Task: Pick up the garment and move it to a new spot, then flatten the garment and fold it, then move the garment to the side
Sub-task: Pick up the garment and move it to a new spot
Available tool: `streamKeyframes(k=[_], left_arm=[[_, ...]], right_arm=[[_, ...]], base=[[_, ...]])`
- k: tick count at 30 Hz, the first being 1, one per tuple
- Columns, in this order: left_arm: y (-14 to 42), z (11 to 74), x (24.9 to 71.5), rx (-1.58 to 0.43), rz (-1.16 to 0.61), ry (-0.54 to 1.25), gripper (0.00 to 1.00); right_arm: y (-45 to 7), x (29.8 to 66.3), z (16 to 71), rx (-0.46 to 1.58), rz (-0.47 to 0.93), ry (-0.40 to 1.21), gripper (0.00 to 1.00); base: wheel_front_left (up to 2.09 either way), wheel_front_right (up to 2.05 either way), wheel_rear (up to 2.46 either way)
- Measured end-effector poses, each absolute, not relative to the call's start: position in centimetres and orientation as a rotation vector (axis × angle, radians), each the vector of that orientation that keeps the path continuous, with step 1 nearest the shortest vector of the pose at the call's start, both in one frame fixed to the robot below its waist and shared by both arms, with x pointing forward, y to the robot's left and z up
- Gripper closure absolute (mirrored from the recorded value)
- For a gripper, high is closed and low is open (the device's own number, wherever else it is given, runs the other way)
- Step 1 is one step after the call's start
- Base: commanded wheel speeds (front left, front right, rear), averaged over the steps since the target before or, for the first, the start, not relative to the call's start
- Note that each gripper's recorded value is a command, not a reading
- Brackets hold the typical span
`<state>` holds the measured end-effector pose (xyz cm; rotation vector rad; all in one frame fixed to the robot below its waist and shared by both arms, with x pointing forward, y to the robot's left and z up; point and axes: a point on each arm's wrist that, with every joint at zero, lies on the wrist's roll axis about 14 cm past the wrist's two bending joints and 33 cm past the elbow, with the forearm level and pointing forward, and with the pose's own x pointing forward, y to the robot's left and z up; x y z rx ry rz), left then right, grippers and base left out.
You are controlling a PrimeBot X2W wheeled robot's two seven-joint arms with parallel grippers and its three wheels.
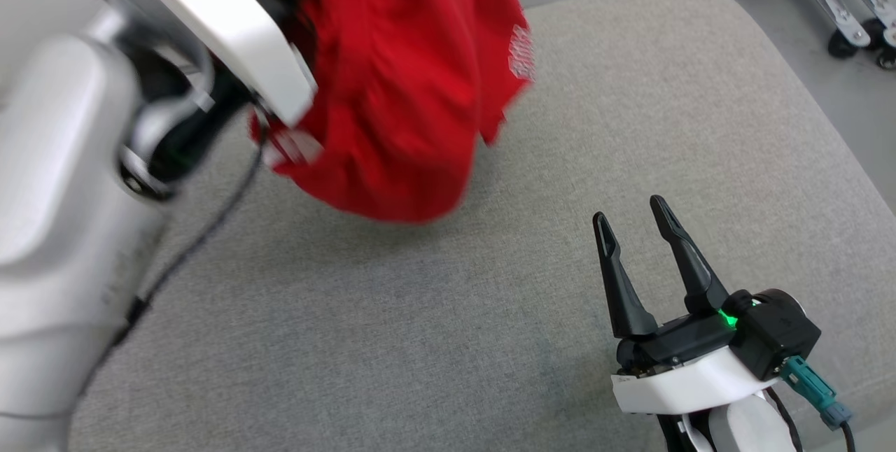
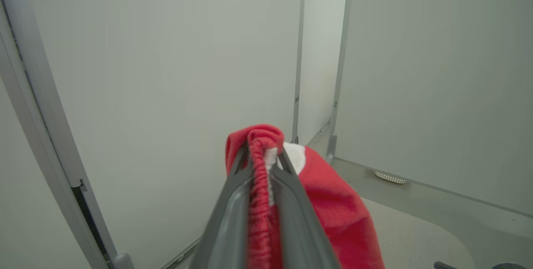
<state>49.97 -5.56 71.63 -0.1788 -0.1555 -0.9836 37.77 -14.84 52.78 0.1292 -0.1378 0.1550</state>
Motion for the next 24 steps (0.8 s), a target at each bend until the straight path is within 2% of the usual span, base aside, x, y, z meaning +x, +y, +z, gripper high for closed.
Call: streamKeyframes(k=[4,8,13,14,15,18,22,24], left_arm=[[-8.1,61.3,49.3,-0.12,-1.034,0.049,1.0],[-8.3,50.3,46.6,-0.087,-1.051,0.279,1.0],[-7.4,43.0,43.4,-0.091,-1.032,0.417,1.0],[-7.2,42.5,43.0,-0.097,-1.021,0.421,0.76],[-6.7,42.4,43.0,-0.098,-0.997,0.401,0.0],[-5.3,43.7,43.9,-0.151,-0.891,0.306,0.0],[-3.3,45.1,42.6,-0.217,-0.776,0.236,0.0],[-0.2,46.2,42.2,-0.225,-0.638,0.181,0.0]], right_arm=[[-15.9,38.0,51.1,0.148,0.116,-0.087,0.0],[-16.4,38.3,49.9,0.152,0.1,-0.052,0.0],[-16.1,38.6,48.9,0.147,0.107,-0.022,0.0],[-15.9,38.6,48.8,0.145,0.113,-0.02,0.0],[-15.7,38.7,48.8,0.144,0.121,-0.018,0.0],[-14.8,38.5,48.8,0.138,0.149,-0.017,0.0],[-13.3,37.6,48.8,0.137,0.191,-0.016,0.0],[-11.9,37.0,49.3,0.14,0.232,-0.028,0.0]], base=[[0.0,0.0,0.0],[0.0,0.0,0.0],[0.0,0.0,0.0],[0.0,0.0,0.0],[0.0,0.0,0.0],[0.0,0.0,0.0],[0.0,0.0,0.0],[0.0,0.0,0.0]])
